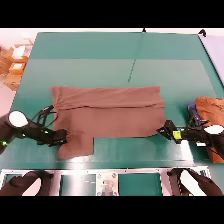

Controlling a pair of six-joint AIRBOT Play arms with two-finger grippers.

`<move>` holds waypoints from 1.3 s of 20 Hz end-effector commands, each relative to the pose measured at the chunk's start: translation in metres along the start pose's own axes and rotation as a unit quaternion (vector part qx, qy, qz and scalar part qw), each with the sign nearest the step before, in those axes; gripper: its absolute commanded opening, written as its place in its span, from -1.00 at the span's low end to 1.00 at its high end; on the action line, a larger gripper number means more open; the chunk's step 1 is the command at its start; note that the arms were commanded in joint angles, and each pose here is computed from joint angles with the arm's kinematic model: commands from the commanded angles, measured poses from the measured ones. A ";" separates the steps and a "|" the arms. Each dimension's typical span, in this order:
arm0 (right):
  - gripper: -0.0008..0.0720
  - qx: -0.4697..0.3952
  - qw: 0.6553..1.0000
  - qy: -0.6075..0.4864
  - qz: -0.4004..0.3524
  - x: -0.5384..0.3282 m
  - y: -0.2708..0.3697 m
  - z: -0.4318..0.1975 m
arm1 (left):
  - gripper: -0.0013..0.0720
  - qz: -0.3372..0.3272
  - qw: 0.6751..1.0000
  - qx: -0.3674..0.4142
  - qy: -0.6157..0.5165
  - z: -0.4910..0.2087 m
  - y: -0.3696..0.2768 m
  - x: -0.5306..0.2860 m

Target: Fold the shirts.

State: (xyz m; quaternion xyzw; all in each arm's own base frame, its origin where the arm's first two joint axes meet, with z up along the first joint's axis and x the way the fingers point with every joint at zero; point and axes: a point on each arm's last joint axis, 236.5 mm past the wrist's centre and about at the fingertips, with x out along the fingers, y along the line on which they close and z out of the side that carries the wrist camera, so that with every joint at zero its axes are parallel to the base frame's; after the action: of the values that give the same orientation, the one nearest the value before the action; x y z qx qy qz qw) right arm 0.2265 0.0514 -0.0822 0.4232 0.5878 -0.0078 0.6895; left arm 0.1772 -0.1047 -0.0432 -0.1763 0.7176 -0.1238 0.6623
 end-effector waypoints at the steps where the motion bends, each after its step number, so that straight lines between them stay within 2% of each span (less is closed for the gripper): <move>1: -0.94 -0.015 0.996 0.019 -0.082 -0.039 -0.012 -0.008 | -0.88 0.020 0.999 0.026 0.018 -0.003 -0.007 -0.035; 5: -0.94 -0.028 0.995 0.004 -0.098 -0.060 -0.005 -0.001 | -0.88 0.016 0.997 0.059 -0.046 0.027 -0.031 -0.079; 9: -0.94 -0.039 0.997 -0.045 -0.045 -0.077 0.038 0.032 | -0.88 0.010 0.981 0.105 -0.162 0.078 -0.060 -0.133; 11: -0.94 -0.061 0.996 -0.055 -0.019 -0.083 0.069 0.054 | -0.88 0.012 0.976 0.125 -0.176 0.100 -0.067 -0.145; 17: -0.94 -0.095 0.995 -0.028 -0.019 -0.050 0.122 0.136 | -0.88 0.017 0.973 0.144 -0.181 0.194 -0.071 -0.135; 22: -0.94 -0.074 0.997 0.012 -0.034 0.034 0.117 0.193 | -0.87 -0.019 0.966 0.149 -0.211 0.284 -0.066 -0.073; 23: -0.81 -0.065 0.997 0.013 -0.029 0.046 0.116 0.203 | -0.88 -0.019 0.963 0.140 -0.228 0.300 -0.061 -0.063; 24: -0.38 -0.061 0.998 0.015 -0.026 0.054 0.116 0.213 | -0.87 -0.015 0.961 0.130 -0.244 0.314 -0.054 -0.059; 25: -0.07 -0.065 0.997 0.019 -0.025 0.052 0.116 0.221 | -0.40 -0.011 0.958 0.126 -0.259 0.322 -0.049 -0.061; 26: 0.03 -0.069 0.997 0.022 -0.024 0.041 0.116 0.228 | 0.61 -0.009 0.955 0.123 -0.270 0.327 -0.046 -0.068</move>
State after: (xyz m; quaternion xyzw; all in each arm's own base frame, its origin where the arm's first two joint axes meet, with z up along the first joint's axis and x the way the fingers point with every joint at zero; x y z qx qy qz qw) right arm 0.4616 0.0204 -0.0488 0.3577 0.6038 0.0183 0.7121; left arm 0.4753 -0.1107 0.0178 -0.1173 0.5285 -0.1844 0.8203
